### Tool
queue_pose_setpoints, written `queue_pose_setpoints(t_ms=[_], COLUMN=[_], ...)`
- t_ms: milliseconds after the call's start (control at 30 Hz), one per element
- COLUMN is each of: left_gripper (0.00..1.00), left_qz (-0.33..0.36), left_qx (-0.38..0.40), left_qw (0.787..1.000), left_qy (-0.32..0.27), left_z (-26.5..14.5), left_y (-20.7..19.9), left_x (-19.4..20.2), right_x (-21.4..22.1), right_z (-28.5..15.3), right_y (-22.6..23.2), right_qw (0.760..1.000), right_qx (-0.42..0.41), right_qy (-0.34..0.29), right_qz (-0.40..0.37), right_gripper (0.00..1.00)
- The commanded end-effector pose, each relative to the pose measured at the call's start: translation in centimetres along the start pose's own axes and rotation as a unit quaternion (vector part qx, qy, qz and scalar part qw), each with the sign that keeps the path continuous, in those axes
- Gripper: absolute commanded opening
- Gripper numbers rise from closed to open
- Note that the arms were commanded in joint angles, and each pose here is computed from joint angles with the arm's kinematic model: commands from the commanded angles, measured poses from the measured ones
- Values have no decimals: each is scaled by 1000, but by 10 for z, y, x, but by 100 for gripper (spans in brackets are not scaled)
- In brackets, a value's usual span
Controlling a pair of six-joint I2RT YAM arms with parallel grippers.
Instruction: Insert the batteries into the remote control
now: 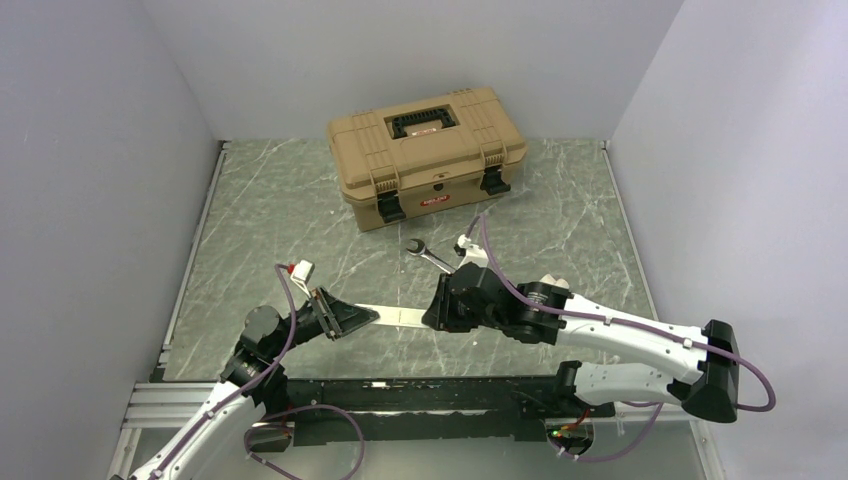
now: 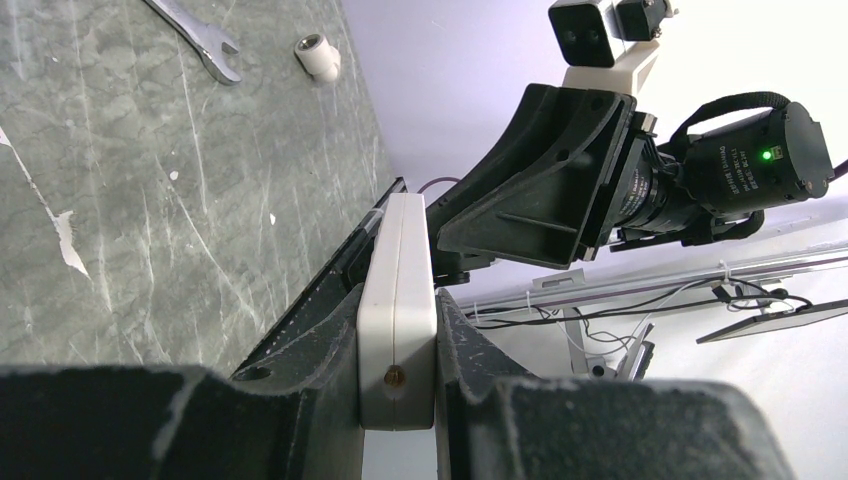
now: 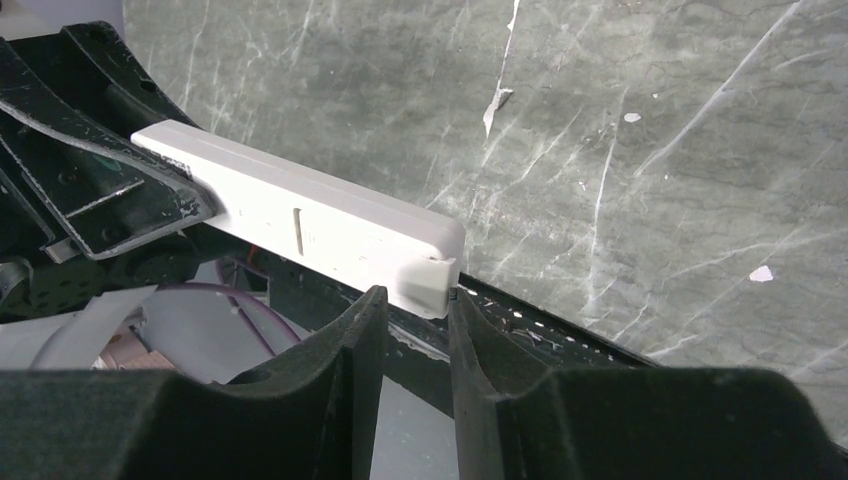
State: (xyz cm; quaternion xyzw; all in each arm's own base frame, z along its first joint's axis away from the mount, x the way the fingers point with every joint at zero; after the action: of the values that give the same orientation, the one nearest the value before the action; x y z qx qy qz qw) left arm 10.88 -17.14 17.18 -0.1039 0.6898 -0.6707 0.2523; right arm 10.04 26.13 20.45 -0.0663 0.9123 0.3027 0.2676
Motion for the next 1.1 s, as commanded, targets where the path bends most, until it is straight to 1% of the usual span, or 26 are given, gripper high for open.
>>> queue_pose_setpoints(t_ms=[0,367,600,767,1067], left_gripper=[0,0,0,0,0], left_qz=[2,1,0,2,0], left_qx=[-3,3,3,2,2], left_qw=[1000,1000,1000,1000,1000], left_qy=[2,2,5,3,-1], left_z=[-1,-2,-1,-1,-2], left_y=[15,13,13,13,13], left_x=[5,5,5,5,4], right_x=[-8,-8,-9,-9,-8], right_z=[-2,3,4,8,14], right_y=[16,19,21,24,30], right_qw=[1000,1000,1000,999,999], right_qx=[-27,-30,-29,-32,-40], right_qy=[-8,-6,-4,-1,6], right_qz=[-2,-6,-11,-14,-11], right_gripper=[31,31,27,21,18])
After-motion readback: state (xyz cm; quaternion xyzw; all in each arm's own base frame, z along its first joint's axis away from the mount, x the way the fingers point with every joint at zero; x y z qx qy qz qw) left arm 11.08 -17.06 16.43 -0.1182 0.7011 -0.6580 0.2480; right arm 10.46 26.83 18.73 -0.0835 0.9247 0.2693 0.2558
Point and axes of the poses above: each gripper's point midway between its finger pads, its own z axis out along the fingers, its own y axis along the line the jaws close on, x = y × z, the point moved 5 cm from there along -z, back along the fingers, and after that the axes turned 6 degrees about -z, right-handed, at the moved point
